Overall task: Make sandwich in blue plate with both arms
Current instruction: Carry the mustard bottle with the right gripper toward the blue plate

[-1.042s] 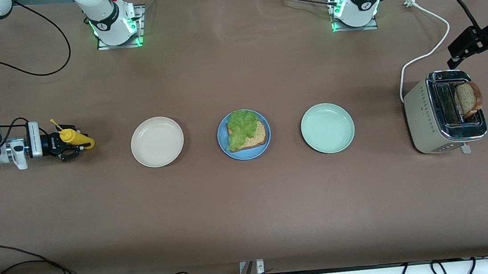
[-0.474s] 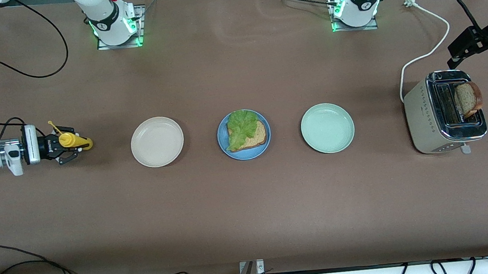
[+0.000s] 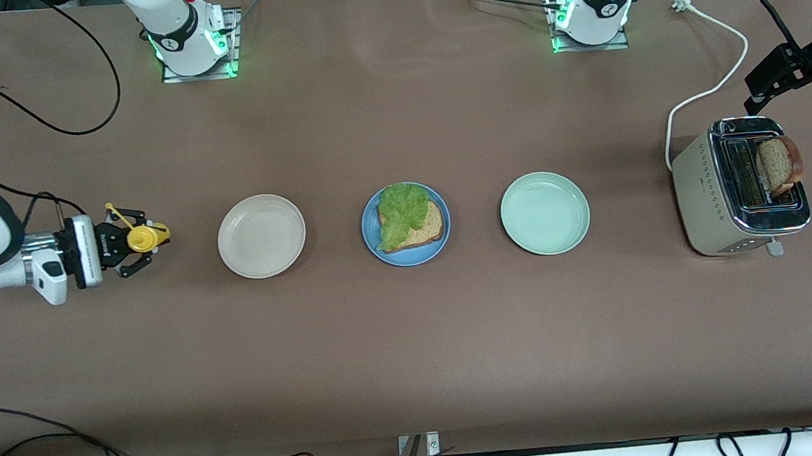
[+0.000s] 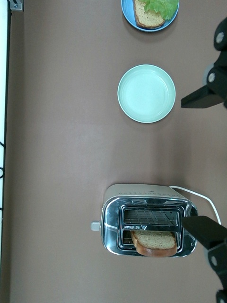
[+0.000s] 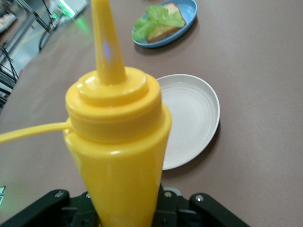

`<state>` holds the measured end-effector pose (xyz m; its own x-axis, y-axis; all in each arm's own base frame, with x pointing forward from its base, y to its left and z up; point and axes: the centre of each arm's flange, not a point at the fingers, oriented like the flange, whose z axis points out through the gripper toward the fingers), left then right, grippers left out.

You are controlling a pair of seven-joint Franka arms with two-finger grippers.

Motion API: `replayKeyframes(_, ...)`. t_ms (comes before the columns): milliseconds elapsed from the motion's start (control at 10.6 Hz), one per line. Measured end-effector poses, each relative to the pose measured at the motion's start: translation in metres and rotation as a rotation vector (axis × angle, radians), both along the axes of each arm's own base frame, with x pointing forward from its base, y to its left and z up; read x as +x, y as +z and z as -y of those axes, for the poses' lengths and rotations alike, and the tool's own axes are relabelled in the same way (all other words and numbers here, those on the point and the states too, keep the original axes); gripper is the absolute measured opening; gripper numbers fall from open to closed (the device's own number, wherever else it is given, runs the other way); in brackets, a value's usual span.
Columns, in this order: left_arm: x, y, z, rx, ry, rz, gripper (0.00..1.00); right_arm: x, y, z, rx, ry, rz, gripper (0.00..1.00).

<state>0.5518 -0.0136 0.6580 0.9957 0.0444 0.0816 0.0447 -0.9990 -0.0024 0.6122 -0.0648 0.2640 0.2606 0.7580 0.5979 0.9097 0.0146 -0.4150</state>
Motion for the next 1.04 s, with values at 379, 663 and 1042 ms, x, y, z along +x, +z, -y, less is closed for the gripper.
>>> replayKeyframes(379,0.000,0.000,0.000,0.000,0.000,0.000,1.00,0.018,0.036,-0.085,-0.299,-0.050,-0.030,0.23)
replayKeyframes(663,0.000,0.000,0.000,0.000,0.000,0.000,1.00,0.023,0.062,-0.164,-0.509,-0.078,0.012,0.23)
replayKeyframes(1042,0.000,0.000,0.000,0.000,0.000,0.000,1.00,0.010,0.079,-0.289,-0.810,-0.060,0.173,0.23)
